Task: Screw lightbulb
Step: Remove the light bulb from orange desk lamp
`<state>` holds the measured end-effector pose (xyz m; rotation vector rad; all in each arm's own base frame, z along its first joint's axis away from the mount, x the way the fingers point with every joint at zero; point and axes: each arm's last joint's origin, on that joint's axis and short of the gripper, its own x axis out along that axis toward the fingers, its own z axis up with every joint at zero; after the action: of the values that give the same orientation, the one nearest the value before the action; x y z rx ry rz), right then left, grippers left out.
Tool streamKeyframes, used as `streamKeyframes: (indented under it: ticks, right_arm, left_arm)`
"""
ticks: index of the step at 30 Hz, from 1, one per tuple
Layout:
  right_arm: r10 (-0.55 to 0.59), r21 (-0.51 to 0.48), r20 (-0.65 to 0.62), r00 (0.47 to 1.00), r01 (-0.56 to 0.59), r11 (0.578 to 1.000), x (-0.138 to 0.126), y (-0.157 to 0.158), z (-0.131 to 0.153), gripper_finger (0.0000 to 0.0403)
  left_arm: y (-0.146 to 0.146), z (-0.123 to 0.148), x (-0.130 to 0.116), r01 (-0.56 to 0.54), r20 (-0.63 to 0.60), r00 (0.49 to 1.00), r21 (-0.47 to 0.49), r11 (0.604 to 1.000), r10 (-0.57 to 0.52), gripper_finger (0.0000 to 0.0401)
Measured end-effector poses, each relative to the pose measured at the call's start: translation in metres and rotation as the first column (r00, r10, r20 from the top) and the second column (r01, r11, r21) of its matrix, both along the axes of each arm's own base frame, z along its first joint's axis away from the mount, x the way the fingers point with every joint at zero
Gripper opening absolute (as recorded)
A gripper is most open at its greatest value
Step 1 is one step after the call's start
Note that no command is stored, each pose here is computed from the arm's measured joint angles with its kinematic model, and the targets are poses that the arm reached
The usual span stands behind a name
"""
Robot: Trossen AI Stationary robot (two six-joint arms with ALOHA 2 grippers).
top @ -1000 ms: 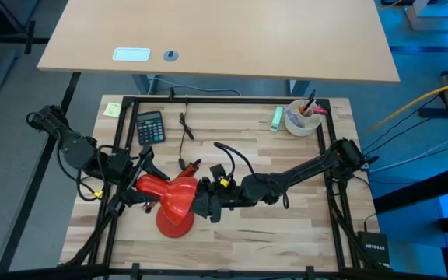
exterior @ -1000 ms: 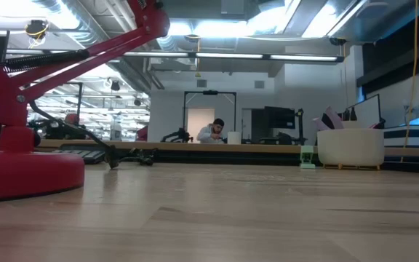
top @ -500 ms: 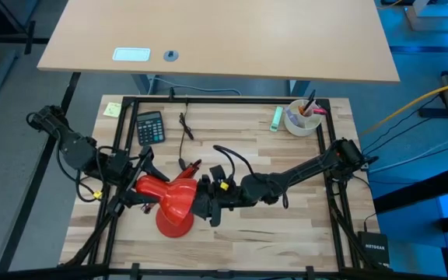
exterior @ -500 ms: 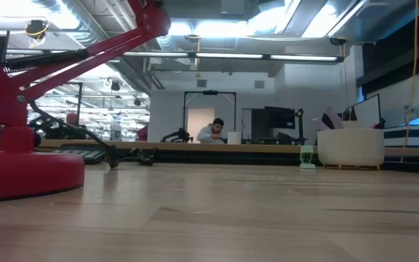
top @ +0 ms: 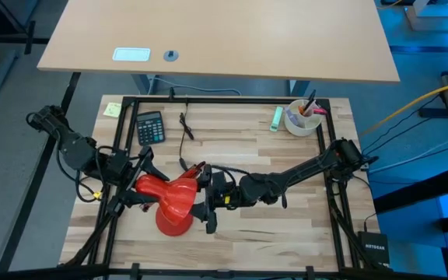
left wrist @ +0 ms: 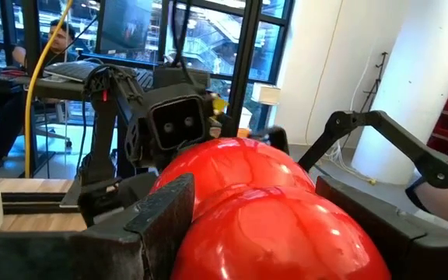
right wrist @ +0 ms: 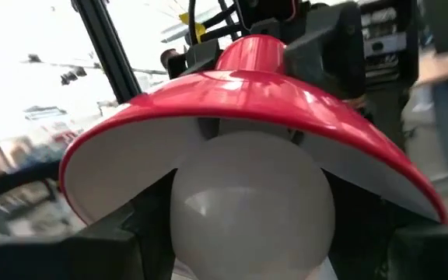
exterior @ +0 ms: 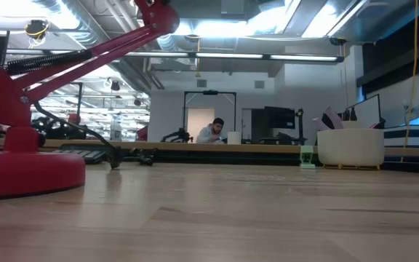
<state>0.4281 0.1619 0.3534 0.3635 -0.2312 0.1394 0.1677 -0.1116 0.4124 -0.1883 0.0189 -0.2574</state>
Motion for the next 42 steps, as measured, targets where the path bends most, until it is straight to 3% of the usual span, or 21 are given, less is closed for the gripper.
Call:
streamKeyframes:
  ticks: [4, 10, 13, 20, 26, 28, 31, 38, 42]
  right_arm:
    - [-0.057, -0.103, 0.001, 0.998, 0.057, 0.993, 0.0, -0.001, -0.001, 0.0251]
    - [-0.097, -0.182, 0.007, 0.995, 0.097, 0.978, -0.001, 0.001, -0.001, 0.0252]
    - [-0.151, -0.274, 0.009, 0.988, 0.148, 0.95, -0.003, 0.007, 0.001, 0.0252]
    - [-0.347, -0.584, -0.004, 0.938, 0.279, 0.762, -0.009, 0.022, 0.015, 0.0252]
    - [-0.393, -0.726, 0.019, 0.919, 0.283, 0.627, -0.01, 0.023, 0.014, 0.0252]
    - [-0.421, -0.78, 0.034, 0.907, 0.287, 0.556, -0.01, 0.022, 0.014, 0.0252]
    - [-0.445, -0.87, 0.069, 0.893, 0.272, 0.411, -0.011, 0.023, 0.014, 0.0252]
    - [-0.513, -0.98, 0.187, 0.838, 0.196, -0.037, -0.007, 0.025, 0.006, 0.0253]
    - [-0.54, -0.962, 0.247, 0.805, 0.136, -0.238, 0.0, 0.027, -0.005, 0.0253]
  left_arm:
    - [0.0, 0.0, 0.0, -0.008, -0.001, 1.0, -0.002, 1.0, 0.008, 0.0253]
    - [0.001, -0.001, 0.0, -0.025, -0.011, 1.0, -0.01, 1.0, 0.025, 0.0253]
    - [0.001, -0.001, 0.0, -0.043, -0.018, 0.999, -0.015, 0.999, 0.043, 0.0253]
    - [0.002, 0.0, 0.001, -0.062, -0.011, 0.998, -0.02, 0.998, 0.062, 0.0253]
    - [0.002, 0.0, 0.001, -0.075, -0.005, 0.997, -0.016, 0.997, 0.075, 0.0253]
    - [0.002, 0.0, 0.001, -0.081, -0.005, 0.997, -0.017, 0.997, 0.081, 0.0253]
    - [0.002, 0.0, 0.001, -0.085, -0.002, 0.996, -0.021, 0.996, 0.085, 0.0253]
    - [0.003, -0.001, 0.001, -0.103, -0.008, 0.995, -0.025, 0.994, 0.103, 0.0253]
    - [0.003, -0.001, 0.001, -0.111, -0.012, 0.994, -0.022, 0.994, 0.111, 0.0253]
